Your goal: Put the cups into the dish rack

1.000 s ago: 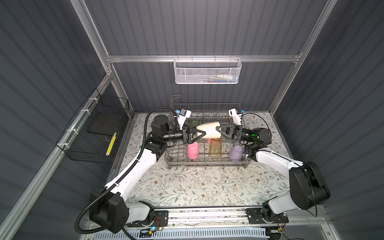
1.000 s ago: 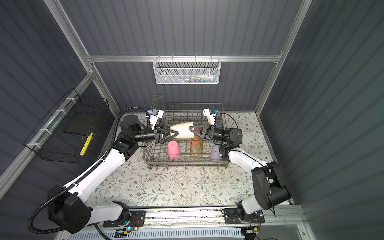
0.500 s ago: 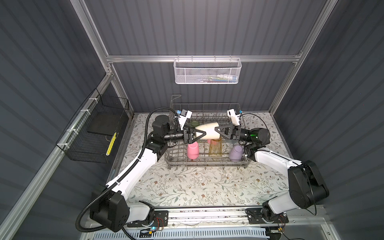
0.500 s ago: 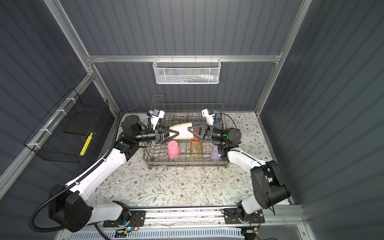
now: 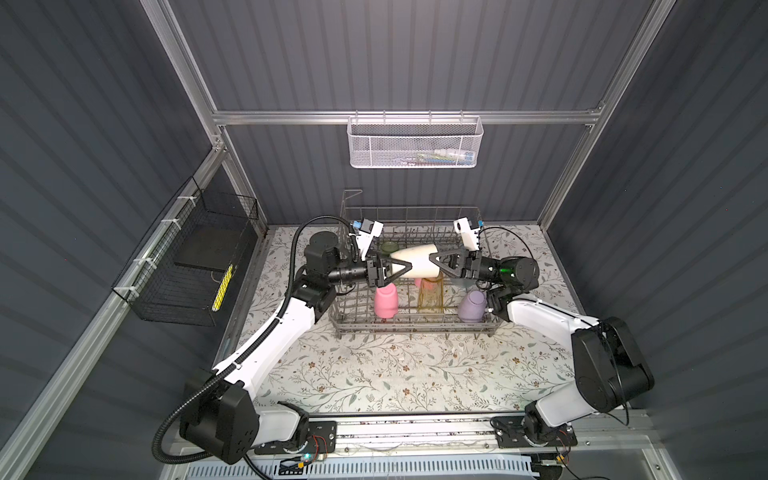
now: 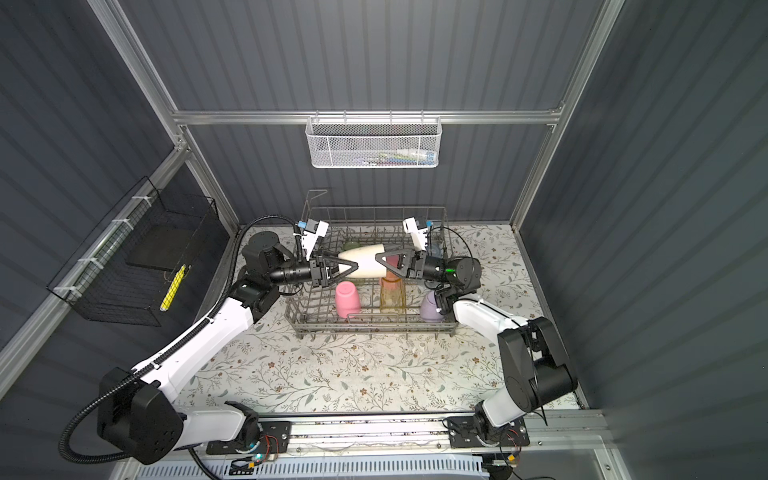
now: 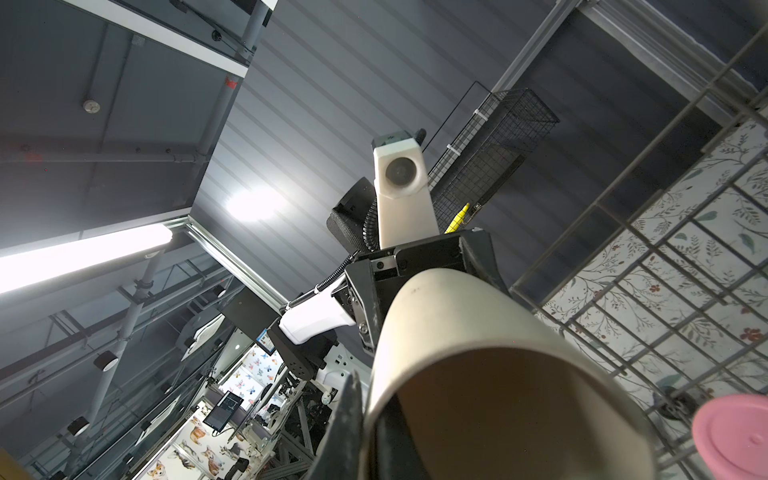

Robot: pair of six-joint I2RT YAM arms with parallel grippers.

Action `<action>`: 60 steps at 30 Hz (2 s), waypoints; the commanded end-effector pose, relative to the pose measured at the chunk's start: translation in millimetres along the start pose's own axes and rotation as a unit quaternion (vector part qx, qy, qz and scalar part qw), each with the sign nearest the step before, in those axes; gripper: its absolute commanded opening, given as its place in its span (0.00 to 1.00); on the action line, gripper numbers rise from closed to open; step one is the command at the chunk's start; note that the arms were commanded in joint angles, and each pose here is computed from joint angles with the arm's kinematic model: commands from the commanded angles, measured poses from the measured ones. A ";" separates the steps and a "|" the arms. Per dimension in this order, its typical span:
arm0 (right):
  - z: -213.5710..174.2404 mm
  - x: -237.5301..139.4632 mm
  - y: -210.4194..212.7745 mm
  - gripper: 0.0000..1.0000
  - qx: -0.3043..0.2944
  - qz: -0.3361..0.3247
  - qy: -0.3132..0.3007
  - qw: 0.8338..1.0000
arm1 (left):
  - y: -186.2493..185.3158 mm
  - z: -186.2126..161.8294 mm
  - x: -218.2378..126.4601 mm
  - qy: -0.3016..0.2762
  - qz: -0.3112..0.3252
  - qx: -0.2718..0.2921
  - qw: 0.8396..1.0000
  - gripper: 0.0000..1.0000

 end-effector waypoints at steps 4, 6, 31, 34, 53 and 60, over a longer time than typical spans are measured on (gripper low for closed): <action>6.6 1.9 8.8 0.22 -0.025 0.012 -0.006 1.000 | -17.6 1.2 -1.3 0.005 -0.026 0.024 0.999 0.47; 6.5 0.8 8.7 0.26 -0.025 0.011 -0.006 1.000 | -17.8 1.6 -1.7 0.005 -0.023 0.025 0.999 0.47; -10.8 -88.8 27.7 0.37 -0.092 -0.324 -0.037 0.941 | -19.4 37.3 -30.0 0.044 0.215 0.085 0.972 0.48; -15.4 -101.4 38.1 0.37 -0.121 -0.395 -0.029 0.910 | -7.0 43.0 -38.5 0.065 0.295 0.085 0.950 0.48; -31.3 -129.4 34.7 0.37 -0.120 -0.464 -0.031 0.877 | 80.4 40.3 -52.5 0.174 0.534 0.039 0.827 0.47; -32.6 -130.9 30.2 0.37 -0.113 -0.464 -0.029 0.878 | 106.9 28.1 -48.9 0.213 0.558 0.027 0.802 0.47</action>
Point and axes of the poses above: each gripper's point midway between its finger pads, its own x axis out along the fingers, its own y axis along the line the jaws close on, z = x × y, the point moved 6 cm from there along -x, back along the fingers, and after that the axes turned 3 degrees about -x, right-handed, at the moved point
